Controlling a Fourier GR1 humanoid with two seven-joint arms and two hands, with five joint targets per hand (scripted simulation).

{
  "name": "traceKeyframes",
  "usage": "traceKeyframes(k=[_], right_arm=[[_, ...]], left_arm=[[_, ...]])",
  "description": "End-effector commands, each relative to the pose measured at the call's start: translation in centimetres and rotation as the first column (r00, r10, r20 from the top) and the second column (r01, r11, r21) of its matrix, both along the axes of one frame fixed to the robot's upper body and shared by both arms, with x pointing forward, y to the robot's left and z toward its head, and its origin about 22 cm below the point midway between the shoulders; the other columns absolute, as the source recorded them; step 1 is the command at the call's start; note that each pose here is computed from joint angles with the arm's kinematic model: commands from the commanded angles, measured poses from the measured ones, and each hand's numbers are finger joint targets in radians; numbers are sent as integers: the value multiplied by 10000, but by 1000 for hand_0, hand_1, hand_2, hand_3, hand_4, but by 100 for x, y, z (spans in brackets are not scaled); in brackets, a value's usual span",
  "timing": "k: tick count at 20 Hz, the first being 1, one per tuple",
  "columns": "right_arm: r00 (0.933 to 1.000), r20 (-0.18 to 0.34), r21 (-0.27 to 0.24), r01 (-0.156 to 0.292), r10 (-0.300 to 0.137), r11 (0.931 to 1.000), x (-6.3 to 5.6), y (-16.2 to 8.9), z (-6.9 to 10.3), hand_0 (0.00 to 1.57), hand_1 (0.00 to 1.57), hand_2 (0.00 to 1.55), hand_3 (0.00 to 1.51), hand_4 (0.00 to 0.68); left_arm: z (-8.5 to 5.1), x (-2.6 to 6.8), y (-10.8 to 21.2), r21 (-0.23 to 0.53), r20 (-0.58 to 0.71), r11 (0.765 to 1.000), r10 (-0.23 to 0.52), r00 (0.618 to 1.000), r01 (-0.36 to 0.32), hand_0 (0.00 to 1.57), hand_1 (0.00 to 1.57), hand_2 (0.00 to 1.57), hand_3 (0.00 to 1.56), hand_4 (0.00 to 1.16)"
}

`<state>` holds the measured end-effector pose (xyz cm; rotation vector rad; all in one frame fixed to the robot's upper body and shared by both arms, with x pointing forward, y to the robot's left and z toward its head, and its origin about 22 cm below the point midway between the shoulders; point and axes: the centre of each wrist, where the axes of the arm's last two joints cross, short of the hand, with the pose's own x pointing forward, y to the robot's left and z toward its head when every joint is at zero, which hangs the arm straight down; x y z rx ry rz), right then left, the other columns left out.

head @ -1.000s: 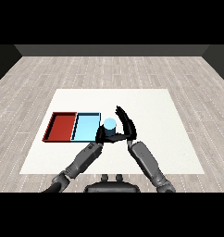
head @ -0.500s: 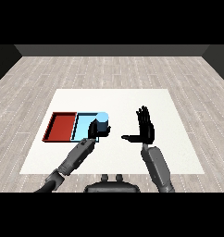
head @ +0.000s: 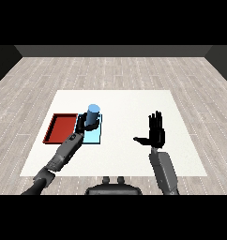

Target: Pick the blue can and put it in the blue box

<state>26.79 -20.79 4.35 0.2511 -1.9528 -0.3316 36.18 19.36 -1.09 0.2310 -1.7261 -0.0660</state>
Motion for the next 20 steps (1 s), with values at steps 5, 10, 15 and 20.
traceKeyframes(k=[5,10,15,20], right_arm=[[10000,-30,256,7,-6,9997,16,-154,-15,0,0,0,0,0],[9992,-363,320,151,-139,9994,45,-44,-186,0,0,0,0,0],[9975,-560,430,447,-422,9981,97,-176,-218,0,0,0,0,0],[9952,-817,62,550,-543,9985,76,-144,-210,0,0,0,0,0]], left_arm=[[-176,190,464,2988,-2387,9473,1913,9521,-1154,1571,1571,1534,1440,991],[-626,-37,379,3920,-4790,9128,3088,8217,-1145,763,763,711,603,908],[-771,-72,256,4188,-5660,9031,3415,7503,-951,904,904,824,449,877],[-663,42,255,3488,-5891,9000,4274,6858,-2613,1403,1403,1286,395,629]])
